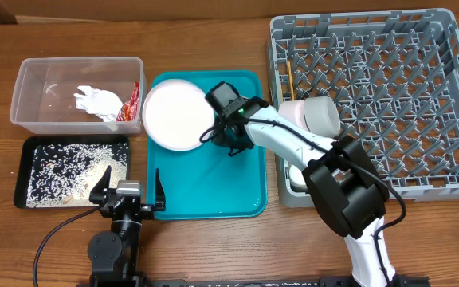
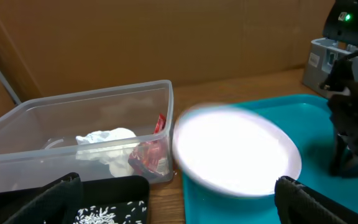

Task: Sort waste into correct bins and load items into the dishwasher
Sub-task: 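Reach the right gripper to the white plate and grip its edge, then lift the white plate and stand it upright in the dish rack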

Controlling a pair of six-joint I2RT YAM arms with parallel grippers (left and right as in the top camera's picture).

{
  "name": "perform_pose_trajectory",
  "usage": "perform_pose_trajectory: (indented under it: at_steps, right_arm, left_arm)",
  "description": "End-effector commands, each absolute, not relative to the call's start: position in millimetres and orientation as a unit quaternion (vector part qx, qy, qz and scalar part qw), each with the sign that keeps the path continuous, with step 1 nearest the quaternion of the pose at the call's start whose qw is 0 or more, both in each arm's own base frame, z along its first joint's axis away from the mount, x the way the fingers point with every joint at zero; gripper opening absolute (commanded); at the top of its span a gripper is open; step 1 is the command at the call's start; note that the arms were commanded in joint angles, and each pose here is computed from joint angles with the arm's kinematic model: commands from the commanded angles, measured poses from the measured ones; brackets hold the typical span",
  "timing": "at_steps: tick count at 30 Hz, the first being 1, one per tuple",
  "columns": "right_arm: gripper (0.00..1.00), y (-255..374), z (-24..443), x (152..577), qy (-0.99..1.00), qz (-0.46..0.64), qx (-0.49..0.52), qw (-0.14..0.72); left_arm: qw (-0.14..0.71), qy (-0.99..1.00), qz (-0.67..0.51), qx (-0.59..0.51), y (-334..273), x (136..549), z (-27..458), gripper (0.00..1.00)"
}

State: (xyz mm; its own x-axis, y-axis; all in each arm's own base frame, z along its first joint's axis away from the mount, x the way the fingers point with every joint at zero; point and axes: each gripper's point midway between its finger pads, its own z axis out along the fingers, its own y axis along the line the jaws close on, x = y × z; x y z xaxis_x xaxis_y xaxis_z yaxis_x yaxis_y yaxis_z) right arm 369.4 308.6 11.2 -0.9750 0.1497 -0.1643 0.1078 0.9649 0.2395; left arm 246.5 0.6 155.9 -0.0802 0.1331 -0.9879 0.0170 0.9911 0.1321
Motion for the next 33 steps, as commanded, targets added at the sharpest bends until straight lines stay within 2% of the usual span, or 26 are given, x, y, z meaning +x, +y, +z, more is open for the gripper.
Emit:
perform_pose_trajectory:
  at_steps: [1,2,7,10,15,21,26,27,30,33]
  right_arm:
    - [0.1,313.2,6.0,363.2,0.988,0.118,0.066,0.076]
    - [0.11,312.0,7.2,362.0,0.988,0.116,0.066,0.075]
    - [0.29,313.5,36.2,367.1,0.986,0.128,0.036,0.104]
    - [0.35,309.2,64.4,372.5,0.981,0.131,0.039,0.136]
    - [0.61,317.4,101.8,382.5,0.968,0.169,0.038,0.179]
    - [0.64,322.9,91.6,388.7,0.967,0.174,0.045,0.181]
    - [0.63,323.8,47.0,387.7,0.976,0.152,0.045,0.151]
    - [0.6,322.8,37.6,387.5,0.977,0.146,0.048,0.145]
    - [0.42,320.2,20.8,386.3,0.98,0.136,0.057,0.132]
    - [0.19,318.4,16.7,384.0,0.982,0.13,0.056,0.126]
  left_arm:
    - [0.678,0.731,0.046,0.061,-0.9,246.2,156.0,1.0]
    - [0.678,0.731,0.046,0.061,-0.9,246.2,156.0,1.0]
    - [0.678,0.731,0.046,0.061,-0.9,246.2,156.0,1.0]
    - [0.678,0.731,0.046,0.061,-0.9,246.2,156.0,1.0]
    - [0.678,0.731,0.046,0.061,-0.9,246.2,156.0,1.0]
    - [0.678,0.731,0.046,0.061,-0.9,246.2,156.1,1.0]
    - [0.678,0.731,0.046,0.061,-0.9,246.2,156.0,1.0]
    - [0.678,0.731,0.046,0.061,-0.9,246.2,156.0,1.0]
    - [0.678,0.731,0.046,0.061,-0.9,246.2,156.0,1.0]
    - [0.678,0.731,0.046,0.061,-0.9,246.2,156.1,1.0]
